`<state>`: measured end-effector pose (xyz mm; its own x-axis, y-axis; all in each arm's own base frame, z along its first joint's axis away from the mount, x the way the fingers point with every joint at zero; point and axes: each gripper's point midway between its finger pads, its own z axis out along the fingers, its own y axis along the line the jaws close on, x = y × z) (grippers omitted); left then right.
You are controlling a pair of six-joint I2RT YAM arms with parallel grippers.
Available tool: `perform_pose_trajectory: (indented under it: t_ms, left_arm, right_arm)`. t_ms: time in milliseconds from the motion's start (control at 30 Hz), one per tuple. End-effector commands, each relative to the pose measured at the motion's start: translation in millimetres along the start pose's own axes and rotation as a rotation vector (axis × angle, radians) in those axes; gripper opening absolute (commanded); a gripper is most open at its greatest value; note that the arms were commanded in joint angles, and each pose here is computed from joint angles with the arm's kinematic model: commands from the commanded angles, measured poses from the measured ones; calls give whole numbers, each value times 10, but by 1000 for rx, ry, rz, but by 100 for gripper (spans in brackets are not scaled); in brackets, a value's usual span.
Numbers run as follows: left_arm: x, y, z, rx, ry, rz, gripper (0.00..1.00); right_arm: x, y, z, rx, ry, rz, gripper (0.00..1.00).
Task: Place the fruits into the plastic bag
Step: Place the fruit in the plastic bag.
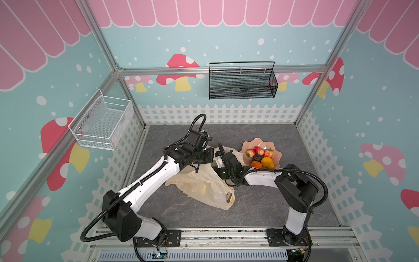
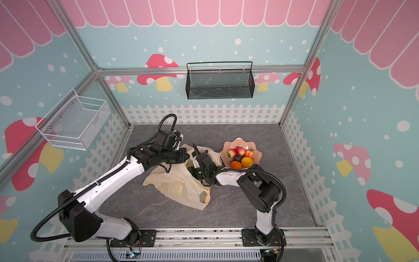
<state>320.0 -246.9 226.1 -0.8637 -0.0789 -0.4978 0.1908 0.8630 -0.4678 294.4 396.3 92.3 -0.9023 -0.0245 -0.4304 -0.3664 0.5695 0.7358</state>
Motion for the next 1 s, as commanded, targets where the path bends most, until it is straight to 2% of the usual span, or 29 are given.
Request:
perform_pose_trajectory:
  t_ms: [0, 133, 400, 533, 700, 967]
  left_arm:
    - [-65, -122, -25, 32, -9, 18, 0]
    - [-65, -118, 6, 32, -8, 18, 0]
    - [-66, -116, 26, 31, -6, 23, 0]
    - [-74, -102, 25, 26, -9, 29, 0]
    - [-76, -93, 28, 23, -10, 33, 0]
    - [-84, -27, -17, 8, -24, 41, 0]
  right_arm:
    - [-111, 198, 84, -87, 12, 61, 10]
    - [-37, 133, 284, -104, 77, 134, 10]
    - [20, 14, 457, -82, 116, 229, 11]
    - [62, -7, 485, -75, 133, 247, 17]
    - [138, -60, 505, -59, 165, 256, 40]
    - [91, 51, 440, -84, 186, 204, 60]
